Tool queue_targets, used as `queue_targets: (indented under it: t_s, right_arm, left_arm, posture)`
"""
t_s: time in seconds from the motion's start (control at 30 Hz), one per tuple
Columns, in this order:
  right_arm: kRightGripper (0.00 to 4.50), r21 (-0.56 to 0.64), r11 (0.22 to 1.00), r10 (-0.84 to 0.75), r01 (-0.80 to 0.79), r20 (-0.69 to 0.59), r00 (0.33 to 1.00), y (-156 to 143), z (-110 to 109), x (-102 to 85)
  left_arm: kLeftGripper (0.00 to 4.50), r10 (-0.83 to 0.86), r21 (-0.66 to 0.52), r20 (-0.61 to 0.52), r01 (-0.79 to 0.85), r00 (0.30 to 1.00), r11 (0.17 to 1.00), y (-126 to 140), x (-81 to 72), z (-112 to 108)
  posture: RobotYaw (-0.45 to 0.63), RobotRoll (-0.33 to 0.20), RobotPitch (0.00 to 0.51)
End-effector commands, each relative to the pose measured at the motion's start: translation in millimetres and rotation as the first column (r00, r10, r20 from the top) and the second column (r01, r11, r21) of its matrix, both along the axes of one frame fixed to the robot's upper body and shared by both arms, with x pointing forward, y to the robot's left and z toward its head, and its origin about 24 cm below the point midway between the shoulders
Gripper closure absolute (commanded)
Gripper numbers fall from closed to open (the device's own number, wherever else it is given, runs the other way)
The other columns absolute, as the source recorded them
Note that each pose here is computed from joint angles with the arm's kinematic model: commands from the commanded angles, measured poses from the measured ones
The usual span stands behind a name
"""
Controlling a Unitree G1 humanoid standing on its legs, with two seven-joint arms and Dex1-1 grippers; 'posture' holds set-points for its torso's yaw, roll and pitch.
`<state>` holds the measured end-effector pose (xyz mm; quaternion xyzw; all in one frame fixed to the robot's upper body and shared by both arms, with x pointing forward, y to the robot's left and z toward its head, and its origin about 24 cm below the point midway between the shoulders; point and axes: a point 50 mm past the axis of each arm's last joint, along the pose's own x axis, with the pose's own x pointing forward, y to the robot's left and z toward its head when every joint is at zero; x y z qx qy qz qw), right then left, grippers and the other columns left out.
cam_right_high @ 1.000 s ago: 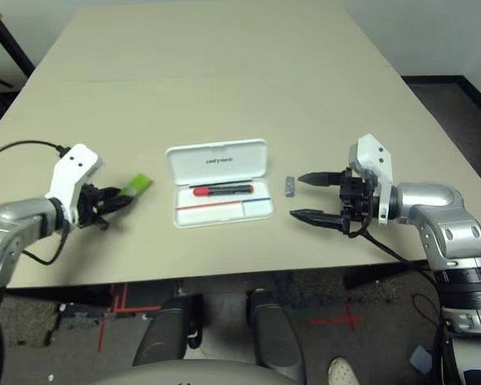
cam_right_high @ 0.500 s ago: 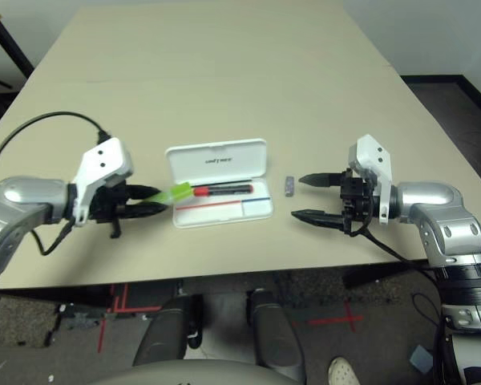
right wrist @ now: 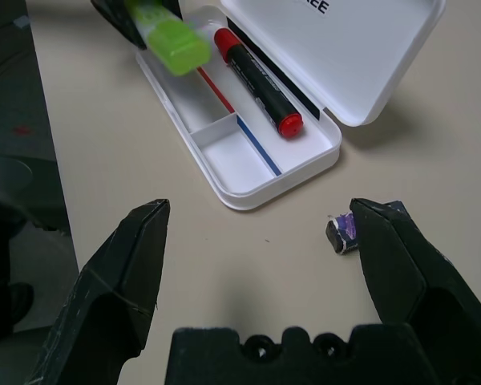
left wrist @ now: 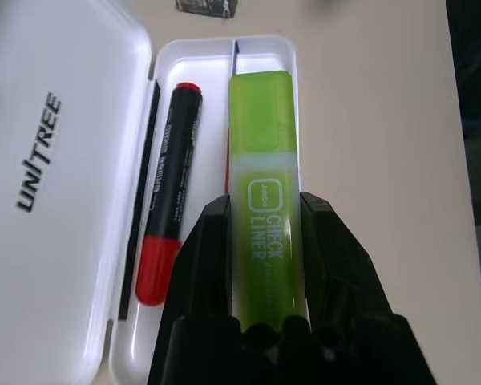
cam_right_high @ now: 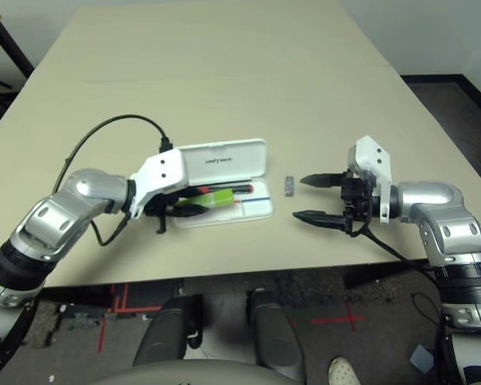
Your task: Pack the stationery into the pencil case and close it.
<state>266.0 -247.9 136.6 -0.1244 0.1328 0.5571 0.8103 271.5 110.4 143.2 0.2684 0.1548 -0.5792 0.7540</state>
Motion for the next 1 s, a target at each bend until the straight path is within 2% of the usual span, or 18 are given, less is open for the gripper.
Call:
queue_targets:
  t_s: [0.03,0.3,0.53,0.83,1.0]
  right_arm:
    - [0.0,-0.02,1.0,0.015,-0.016,-0.011,1.0,0.8,-2.9,-1.8]
    - [0.0,-0.02,1.0,0.017,-0.018,-0.003,1.0,2.9,-2.9,-0.6]
    - [0.0,-0.02,1.0,0.016,-0.016,-0.002,1.0,3.4,-4.0,-1.2]
    - [0.0,-0.015,1.0,0.004,-0.004,0.005,1.0,5.0,-6.6,2.6]
    - [0.0,0.023,0.999,-0.032,0.031,0.024,0.999,5.8,-4.5,6.1]
  left_arm:
    - [3.4,-0.032,0.027,0.011,0.032,0.999,0.999,-6.7,1.0,-6.1]
    - [3.4,-0.036,0.057,0.035,0.034,0.999,0.998,-9.9,7.7,-15.0]
    - [3.4,-0.042,0.072,0.025,0.04,0.999,0.997,-6.3,4.2,-20.4]
    - [0.09,-0.028,0.07,0.042,0.025,0.999,0.997,4.2,0.5,-14.4]
    - [0.04,-0.013,0.044,0.109,0.008,0.994,0.999,24.4,-5.2,-0.6]
  posture:
    - [-0.02,0.0,0.16]
    - [-0.03,0.0,0.165]
    - [-0.03,0.0,0.166]
    - [-0.02,0.0,0.17]
    - [-0.01,0.0,0.175]
